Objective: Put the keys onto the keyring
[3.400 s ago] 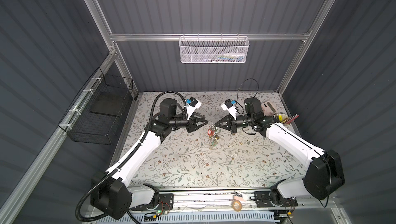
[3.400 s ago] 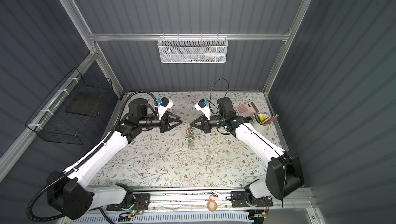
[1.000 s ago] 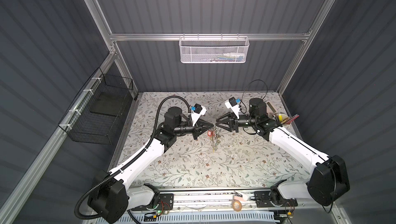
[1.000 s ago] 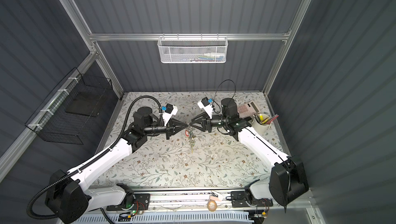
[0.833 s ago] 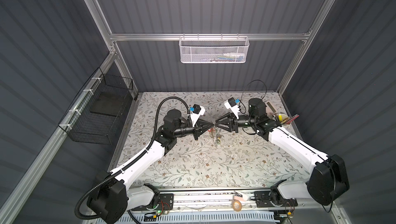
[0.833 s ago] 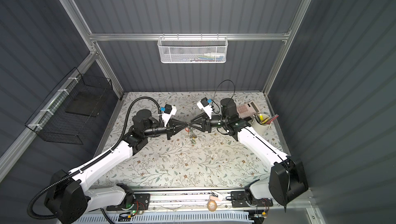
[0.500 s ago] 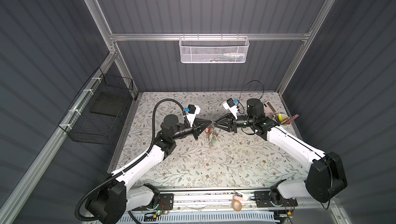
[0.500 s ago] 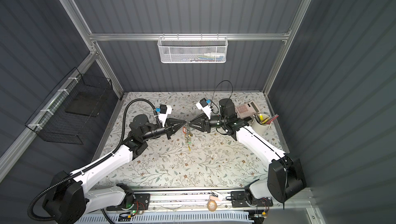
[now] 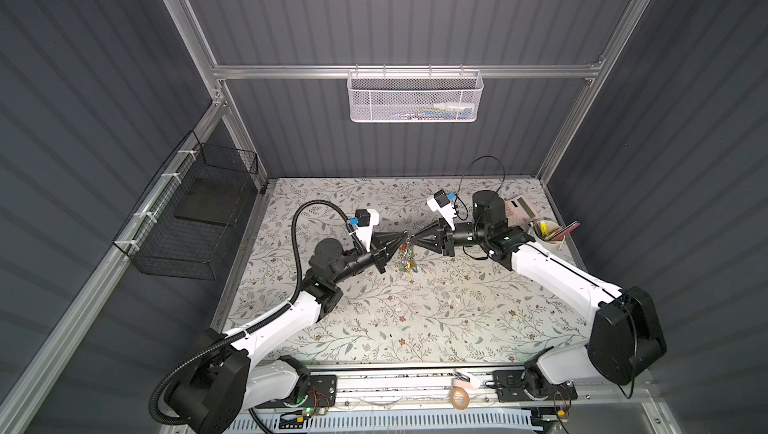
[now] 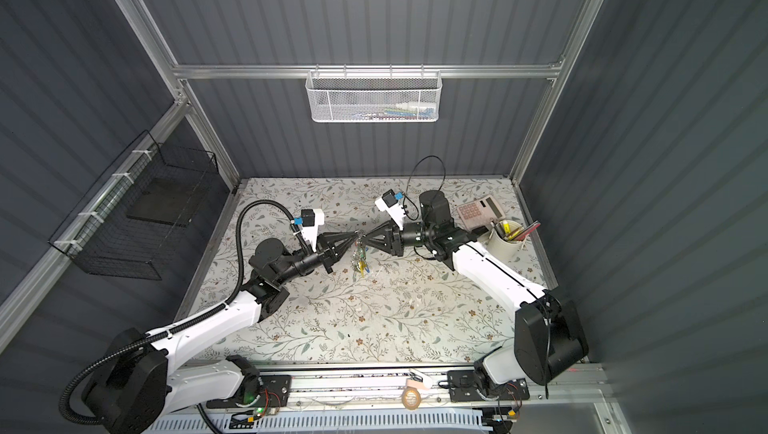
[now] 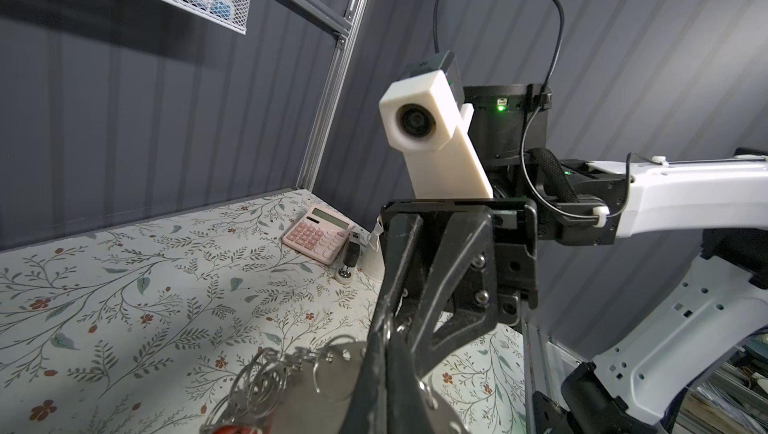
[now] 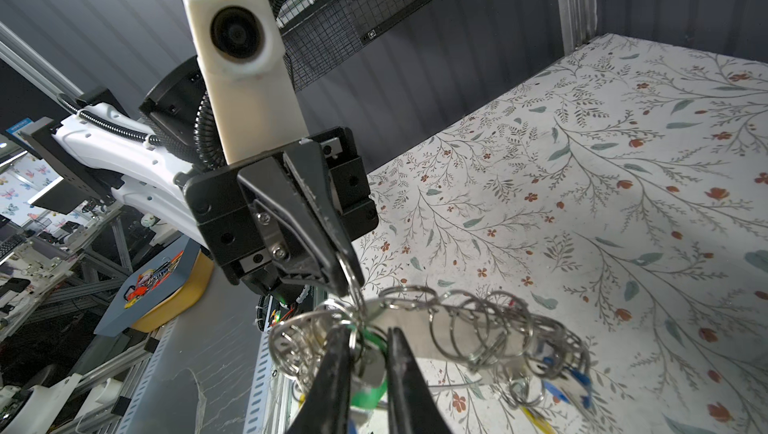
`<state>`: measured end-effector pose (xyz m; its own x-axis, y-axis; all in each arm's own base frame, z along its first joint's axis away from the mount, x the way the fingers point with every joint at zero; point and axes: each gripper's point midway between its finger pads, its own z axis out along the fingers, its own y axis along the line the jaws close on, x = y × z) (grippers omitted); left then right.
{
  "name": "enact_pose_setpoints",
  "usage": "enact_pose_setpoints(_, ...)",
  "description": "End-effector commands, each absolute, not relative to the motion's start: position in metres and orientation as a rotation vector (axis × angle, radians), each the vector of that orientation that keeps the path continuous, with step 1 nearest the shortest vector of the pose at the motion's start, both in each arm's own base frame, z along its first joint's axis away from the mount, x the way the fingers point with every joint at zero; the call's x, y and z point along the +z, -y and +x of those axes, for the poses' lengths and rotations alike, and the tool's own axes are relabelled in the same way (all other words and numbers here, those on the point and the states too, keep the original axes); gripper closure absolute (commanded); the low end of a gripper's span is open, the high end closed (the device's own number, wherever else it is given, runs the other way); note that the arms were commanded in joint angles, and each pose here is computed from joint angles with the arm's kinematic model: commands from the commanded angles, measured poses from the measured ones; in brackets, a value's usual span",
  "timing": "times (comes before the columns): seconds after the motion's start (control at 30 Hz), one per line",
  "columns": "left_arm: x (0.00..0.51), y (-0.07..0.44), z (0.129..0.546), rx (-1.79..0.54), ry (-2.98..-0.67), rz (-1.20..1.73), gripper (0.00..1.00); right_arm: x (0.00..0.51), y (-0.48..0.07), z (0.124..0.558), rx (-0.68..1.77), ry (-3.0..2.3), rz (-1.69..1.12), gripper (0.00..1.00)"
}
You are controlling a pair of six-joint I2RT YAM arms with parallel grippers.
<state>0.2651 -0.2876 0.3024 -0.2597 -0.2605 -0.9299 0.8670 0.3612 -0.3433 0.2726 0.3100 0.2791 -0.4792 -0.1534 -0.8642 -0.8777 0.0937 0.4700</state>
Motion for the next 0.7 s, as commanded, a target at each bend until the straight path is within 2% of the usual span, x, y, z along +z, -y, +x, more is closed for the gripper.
enact_pose_setpoints(0.0,0.347,0.28,0.26,-1.208,-1.245,0.531,1.0,0.287,-0.317,0.268,1.463,-1.704,-1.053,0.81)
enact_pose_setpoints(0.67,0.336,0.297,0.257,-1.316,-1.119,0.452,1.0,0.306,-0.333,0.275,1.537,-1.668,-1.048,0.72)
